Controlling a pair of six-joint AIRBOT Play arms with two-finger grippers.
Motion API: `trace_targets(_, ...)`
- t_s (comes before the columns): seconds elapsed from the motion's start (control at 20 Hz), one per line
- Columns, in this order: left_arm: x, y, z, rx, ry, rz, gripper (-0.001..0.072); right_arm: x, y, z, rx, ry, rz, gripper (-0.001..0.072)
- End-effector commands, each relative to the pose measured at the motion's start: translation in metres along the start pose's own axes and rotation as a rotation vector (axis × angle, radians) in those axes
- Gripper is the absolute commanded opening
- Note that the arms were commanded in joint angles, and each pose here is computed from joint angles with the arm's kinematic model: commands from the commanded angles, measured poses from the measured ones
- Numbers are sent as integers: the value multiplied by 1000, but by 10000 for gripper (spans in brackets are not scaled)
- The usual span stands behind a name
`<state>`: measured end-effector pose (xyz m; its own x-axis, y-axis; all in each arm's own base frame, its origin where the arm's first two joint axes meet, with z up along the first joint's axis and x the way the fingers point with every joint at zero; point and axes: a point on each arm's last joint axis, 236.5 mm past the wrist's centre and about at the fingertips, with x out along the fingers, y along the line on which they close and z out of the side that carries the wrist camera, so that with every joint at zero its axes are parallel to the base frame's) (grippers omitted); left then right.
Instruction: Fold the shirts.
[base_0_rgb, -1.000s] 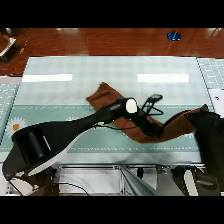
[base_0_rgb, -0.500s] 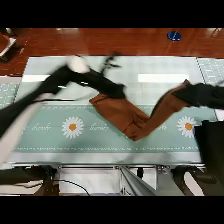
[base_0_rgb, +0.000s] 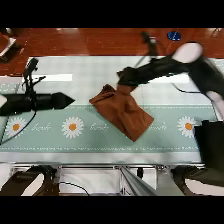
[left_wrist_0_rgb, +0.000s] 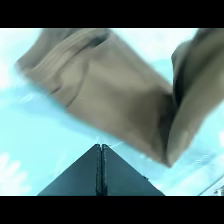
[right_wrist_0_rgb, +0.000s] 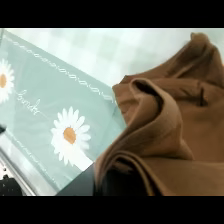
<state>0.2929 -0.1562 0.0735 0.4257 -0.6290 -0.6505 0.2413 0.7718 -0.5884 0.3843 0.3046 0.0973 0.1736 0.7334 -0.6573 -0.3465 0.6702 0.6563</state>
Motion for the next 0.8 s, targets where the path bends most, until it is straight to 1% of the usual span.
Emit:
trace_targets(0.0, 0, 21, -31, -53, -8, 27, 29, 73, -9, 14, 12, 66, 1, 22)
trace_targets(0.2, 5, 29, -31, -70, -23, 44, 29, 107, -17, 21, 35, 75, 1, 26)
trace_targets(0.25, 5, 30, -28, -70, -38, 48, 29, 109, -18, 25, 44, 59, 5, 208)
trace_targets(0.3, 5, 31, -25, -71, -48, 50, 29, 110, -17, 25, 48, 58, 14, 651)
trace_targets(0.35, 5, 30, -23, -75, -57, 48, 29, 105, -17, 25, 44, 67, 16, 621)
trace_targets(0.45, 5, 30, -22, -78, -64, 46, 29, 73, -15, 23, 39, 107, 25, 620)
trace_targets(0.55, 5, 30, -21, -78, -65, 46, 29, 14, -23, 18, -4, 138, -36, 620)
trace_targets(0.65, 5, 30, -21, -81, -65, 46, 29, -62, -45, 9, -75, 130, -232, 620)
trace_targets(0.75, 5, 30, -21, -90, -65, 44, 29, -139, -75, -9, -79, 50, -490, 620)
